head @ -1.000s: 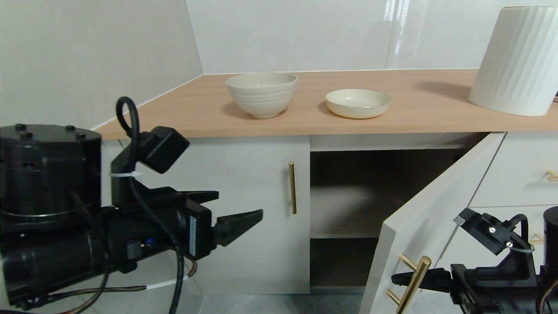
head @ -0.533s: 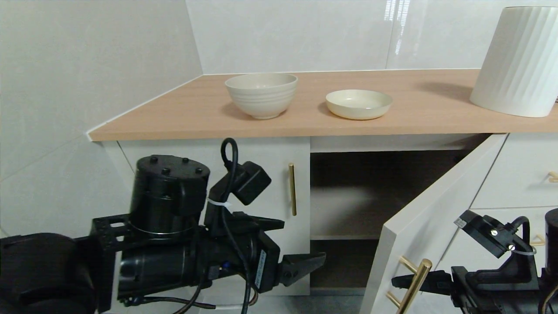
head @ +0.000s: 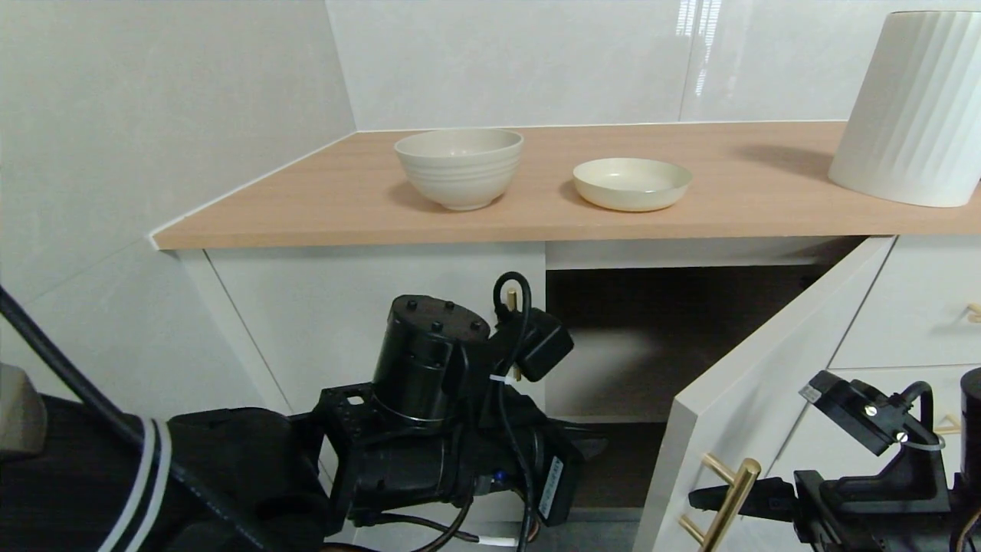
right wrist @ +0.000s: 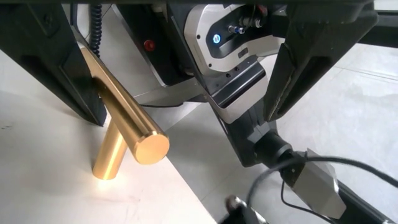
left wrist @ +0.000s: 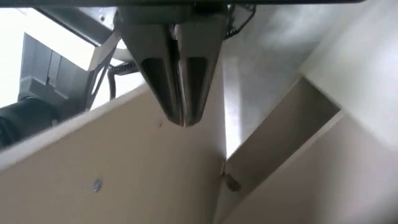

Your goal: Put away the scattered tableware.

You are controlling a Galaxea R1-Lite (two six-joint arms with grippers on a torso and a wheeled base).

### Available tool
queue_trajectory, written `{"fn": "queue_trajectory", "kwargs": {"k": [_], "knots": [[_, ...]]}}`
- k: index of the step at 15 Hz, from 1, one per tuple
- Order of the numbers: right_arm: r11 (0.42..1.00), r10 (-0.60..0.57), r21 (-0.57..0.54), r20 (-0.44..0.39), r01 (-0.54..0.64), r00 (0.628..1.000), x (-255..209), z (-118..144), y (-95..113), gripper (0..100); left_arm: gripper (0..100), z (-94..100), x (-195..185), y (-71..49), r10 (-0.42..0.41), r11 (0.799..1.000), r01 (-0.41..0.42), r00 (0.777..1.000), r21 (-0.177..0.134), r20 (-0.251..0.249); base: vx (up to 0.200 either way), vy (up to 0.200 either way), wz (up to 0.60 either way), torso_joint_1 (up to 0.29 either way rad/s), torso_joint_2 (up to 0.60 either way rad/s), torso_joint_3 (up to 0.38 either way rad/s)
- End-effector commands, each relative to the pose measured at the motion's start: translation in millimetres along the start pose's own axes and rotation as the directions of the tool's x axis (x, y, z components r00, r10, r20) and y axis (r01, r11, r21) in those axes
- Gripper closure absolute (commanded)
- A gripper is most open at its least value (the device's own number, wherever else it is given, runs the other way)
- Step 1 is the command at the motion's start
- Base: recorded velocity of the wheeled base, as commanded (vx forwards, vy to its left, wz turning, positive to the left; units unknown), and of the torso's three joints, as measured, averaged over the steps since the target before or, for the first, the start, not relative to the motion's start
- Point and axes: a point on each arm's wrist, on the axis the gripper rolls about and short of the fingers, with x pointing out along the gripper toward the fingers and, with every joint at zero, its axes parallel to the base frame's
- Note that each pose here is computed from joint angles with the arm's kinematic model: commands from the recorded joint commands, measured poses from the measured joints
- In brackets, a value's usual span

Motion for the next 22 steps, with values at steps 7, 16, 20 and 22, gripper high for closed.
{"fn": "queue_trajectory", "kwargs": {"k": [7,16,20,22], "knots": [[1.000,-0.001,-0.004,0.006,0.001,1.000,0,1,0,0,100,10.6,14,-11.9,-0.050,0.998,0.048,0.998,0.033,0.046,0.000,0.000,0.00,0.000,0.00,0.000],[1.000,-0.002,-0.013,0.019,0.002,1.000,-1,3,2,0,100,19.5,32,-10.9,-0.073,0.997,0.077,0.983,-0.012,0.168,0.000,0.000,0.00,0.000,0.00,0.000],[1.000,-0.002,-0.023,0.033,0.003,0.999,-5,5,4,0,100,15.1,40,-16.1,-0.085,0.996,0.086,0.980,0.000,0.179,0.000,0.000,0.00,0.000,0.00,0.000],[1.000,-0.011,-0.023,0.040,0.012,0.999,-6,5,4,0,100,15.7,39,-18.9,-0.091,0.996,0.092,0.980,0.004,0.180,0.000,0.000,0.00,0.000,0.00,0.000]]}}
